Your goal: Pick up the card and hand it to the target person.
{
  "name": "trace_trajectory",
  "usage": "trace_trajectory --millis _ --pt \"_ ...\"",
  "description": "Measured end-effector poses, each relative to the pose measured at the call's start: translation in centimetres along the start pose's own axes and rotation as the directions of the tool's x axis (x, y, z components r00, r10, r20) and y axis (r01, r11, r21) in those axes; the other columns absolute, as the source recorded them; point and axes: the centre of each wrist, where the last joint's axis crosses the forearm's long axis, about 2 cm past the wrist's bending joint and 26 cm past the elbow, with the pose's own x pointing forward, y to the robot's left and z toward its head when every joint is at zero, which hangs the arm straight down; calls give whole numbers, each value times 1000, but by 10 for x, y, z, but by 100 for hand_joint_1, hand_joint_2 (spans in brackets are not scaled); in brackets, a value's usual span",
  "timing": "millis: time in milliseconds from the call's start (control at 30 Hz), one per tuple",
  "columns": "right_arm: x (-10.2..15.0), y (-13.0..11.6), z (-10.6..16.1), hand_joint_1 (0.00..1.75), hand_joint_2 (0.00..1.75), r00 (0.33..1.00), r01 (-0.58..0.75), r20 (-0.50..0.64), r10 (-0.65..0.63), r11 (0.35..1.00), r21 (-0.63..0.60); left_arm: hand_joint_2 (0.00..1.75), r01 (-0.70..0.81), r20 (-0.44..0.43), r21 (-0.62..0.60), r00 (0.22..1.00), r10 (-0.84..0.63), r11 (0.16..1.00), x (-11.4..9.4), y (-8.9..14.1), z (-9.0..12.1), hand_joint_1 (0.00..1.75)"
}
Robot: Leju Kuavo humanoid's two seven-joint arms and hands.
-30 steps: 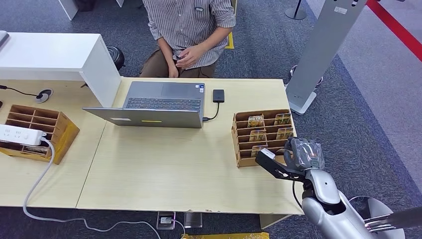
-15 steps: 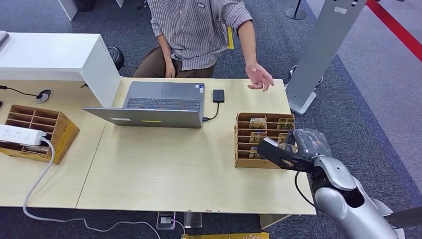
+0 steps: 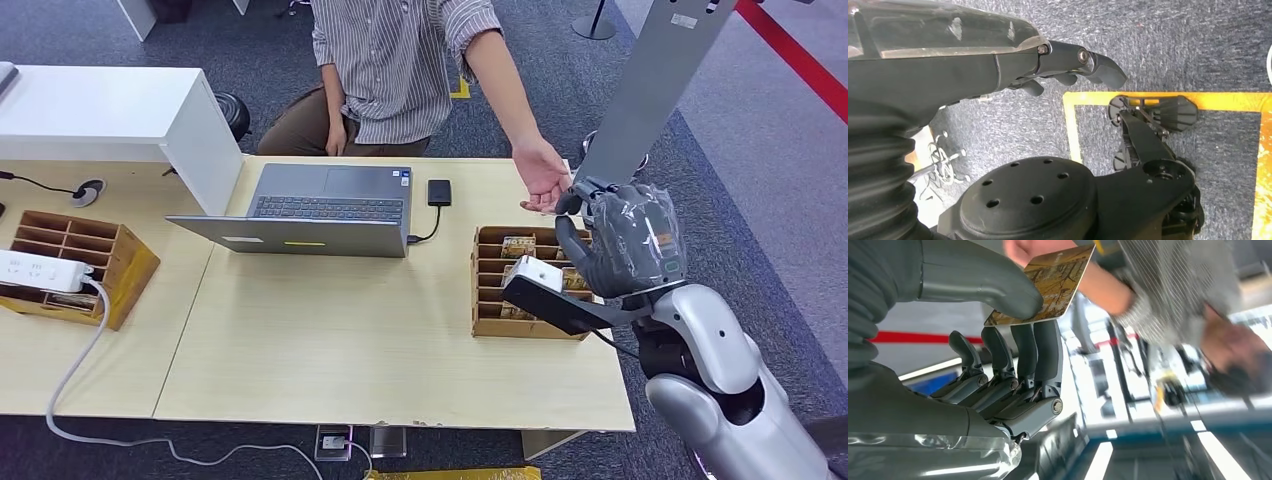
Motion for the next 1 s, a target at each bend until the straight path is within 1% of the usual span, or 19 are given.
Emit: trace_trajectory --millis 100,167,300,367,433,567,667,767,900,1000 --pt "7 7 -2 143 175 997 12 78 -3 993 -119 175 2 6 -5 1000 -2 1000 0 -2 0 0" --pt "9 17 -4 143 175 995 16 104 4 981 -191 175 4 10 -9 1000 -3 1000 1 -4 0 0" --pt "8 42 -5 143 175 993 -4 109 42 944 -331 175 6 14 -13 1000 -6 1000 1 -7 0 0" --pt "6 55 -6 143 175 994 -14 95 53 928 -372 175 7 16 -14 1000 -7 1000 1 -8 0 0" --pt "5 67 -5 143 175 996 -20 77 53 927 -374 175 7 16 -13 1000 -7 1000 1 -8 0 0" --pt "2 86 -6 143 175 998 -29 44 46 944 -327 175 8 16 -9 1000 -8 1000 1 -9 0 0" --pt "1 98 -7 143 175 999 -43 19 50 955 -295 175 9 16 -9 1000 -9 1000 1 -9 0 0" --pt "0 106 -7 143 175 996 -83 -2 86 958 -273 175 10 15 -10 1000 -10 1000 1 -9 0 0" --pt "-1 114 -6 0 175 992 -128 -20 127 960 -250 0 14 16 -13 1000 -14 1000 1 -9 0 0" --pt "-1 118 -5 0 175 990 -142 -32 138 961 -238 0 21 29 -16 999 -20 1000 1 -9 0 0"
